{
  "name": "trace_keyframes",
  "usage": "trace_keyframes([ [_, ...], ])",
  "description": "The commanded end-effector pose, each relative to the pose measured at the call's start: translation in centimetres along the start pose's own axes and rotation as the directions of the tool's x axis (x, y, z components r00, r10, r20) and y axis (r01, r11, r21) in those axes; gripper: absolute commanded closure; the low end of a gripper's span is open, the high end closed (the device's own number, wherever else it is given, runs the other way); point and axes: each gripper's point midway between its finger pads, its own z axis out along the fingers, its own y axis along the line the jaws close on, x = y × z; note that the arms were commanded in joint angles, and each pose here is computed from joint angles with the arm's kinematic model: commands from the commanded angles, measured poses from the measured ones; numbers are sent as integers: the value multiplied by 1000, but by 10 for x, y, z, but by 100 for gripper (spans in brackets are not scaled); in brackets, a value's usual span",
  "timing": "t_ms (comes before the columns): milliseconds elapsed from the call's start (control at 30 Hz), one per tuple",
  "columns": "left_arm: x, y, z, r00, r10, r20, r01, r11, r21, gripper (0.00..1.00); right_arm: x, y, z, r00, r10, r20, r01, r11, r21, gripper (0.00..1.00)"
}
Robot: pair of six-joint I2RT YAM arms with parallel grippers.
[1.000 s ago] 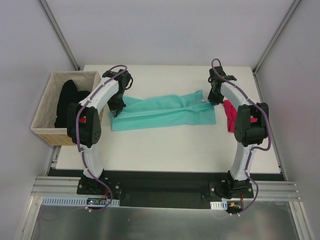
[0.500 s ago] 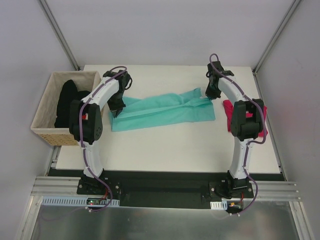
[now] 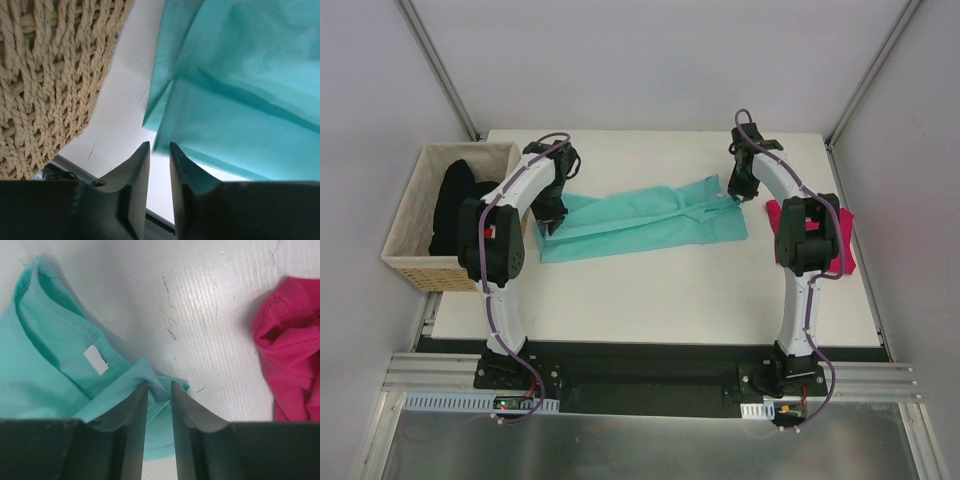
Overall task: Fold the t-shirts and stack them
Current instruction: Fold the flattened tshirt in 1/3 of the way
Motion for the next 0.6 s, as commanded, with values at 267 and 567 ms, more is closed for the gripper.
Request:
trace_keyframes([
  [267,-15,4,-8,1000,-8,26,8,1000,12,25,-54,12,-24,995,-12,102,16,999,-36,55],
  [567,-20,-4,-21,999,0,52,-5,996,89,27,-74,13,-70,981,3,196,14,996,-84,55],
])
